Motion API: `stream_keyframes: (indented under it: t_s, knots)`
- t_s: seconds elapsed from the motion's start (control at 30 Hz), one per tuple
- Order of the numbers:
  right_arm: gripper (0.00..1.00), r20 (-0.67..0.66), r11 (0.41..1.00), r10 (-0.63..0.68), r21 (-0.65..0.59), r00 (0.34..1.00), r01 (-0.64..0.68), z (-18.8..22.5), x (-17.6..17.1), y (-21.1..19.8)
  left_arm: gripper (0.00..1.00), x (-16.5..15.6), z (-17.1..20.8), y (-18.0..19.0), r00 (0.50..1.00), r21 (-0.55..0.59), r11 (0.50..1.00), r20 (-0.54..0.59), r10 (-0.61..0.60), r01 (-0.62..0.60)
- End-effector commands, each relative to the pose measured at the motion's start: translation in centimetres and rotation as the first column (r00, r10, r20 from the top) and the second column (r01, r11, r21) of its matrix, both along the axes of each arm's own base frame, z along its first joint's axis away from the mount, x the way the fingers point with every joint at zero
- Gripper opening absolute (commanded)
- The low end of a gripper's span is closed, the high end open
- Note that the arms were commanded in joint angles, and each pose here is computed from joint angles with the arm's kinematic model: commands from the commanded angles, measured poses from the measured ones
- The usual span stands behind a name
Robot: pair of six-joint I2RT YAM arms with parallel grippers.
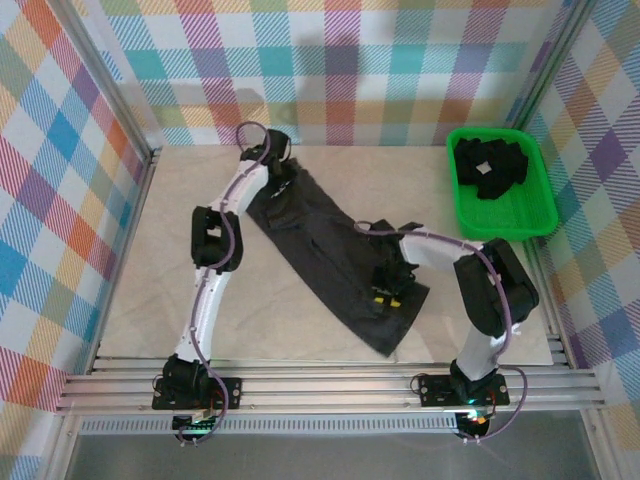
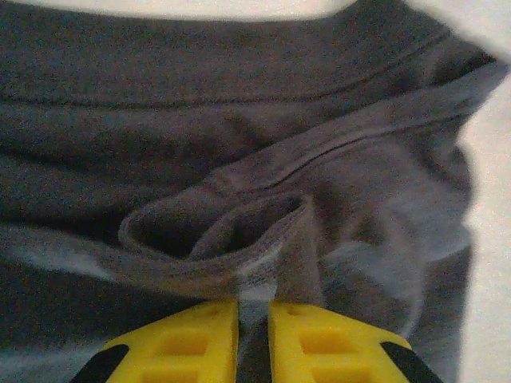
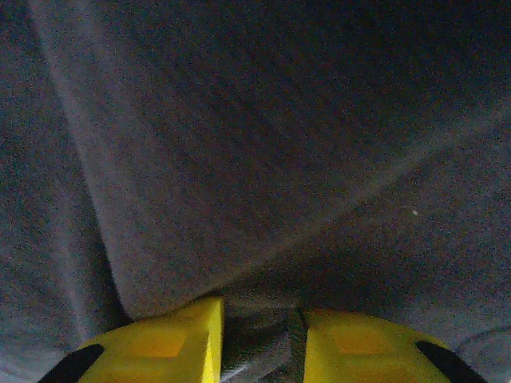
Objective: Fold and stack the t-shirts
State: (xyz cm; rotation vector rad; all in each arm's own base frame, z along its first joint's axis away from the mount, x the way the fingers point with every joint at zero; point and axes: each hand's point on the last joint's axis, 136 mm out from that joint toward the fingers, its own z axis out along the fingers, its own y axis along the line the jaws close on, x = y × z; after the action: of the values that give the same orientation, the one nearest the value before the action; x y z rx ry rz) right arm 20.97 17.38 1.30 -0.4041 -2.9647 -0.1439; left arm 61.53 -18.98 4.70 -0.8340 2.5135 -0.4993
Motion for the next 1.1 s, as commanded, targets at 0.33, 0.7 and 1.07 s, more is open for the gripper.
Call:
stream_keyframes:
  t_s: [0.33,0.7,1.07]
  knots:
    - [0.39,-0.172,0.844,-0.196,0.472,0.965,0.255,4.9,0.7,13.5,0.56,4.6,12.4,-7.9,0.922,-0.262,0.953,0.383,-0.045,0.155]
    - [0.46,0.088,0.937,-0.125,0.337,0.988,0.088,9.4,-1.0,0.8,0.56,-11.7,17.2,-3.8,0.974,-0.067,0.982,0.153,-0.165,0.177]
    - [0.37,0.109,0.937,0.194,0.275,0.975,-0.217,3.6,-0.6,1.1,0.41,-34.9,2.8,-3.5,0.889,-0.152,0.942,-0.313,-0.334,0.3]
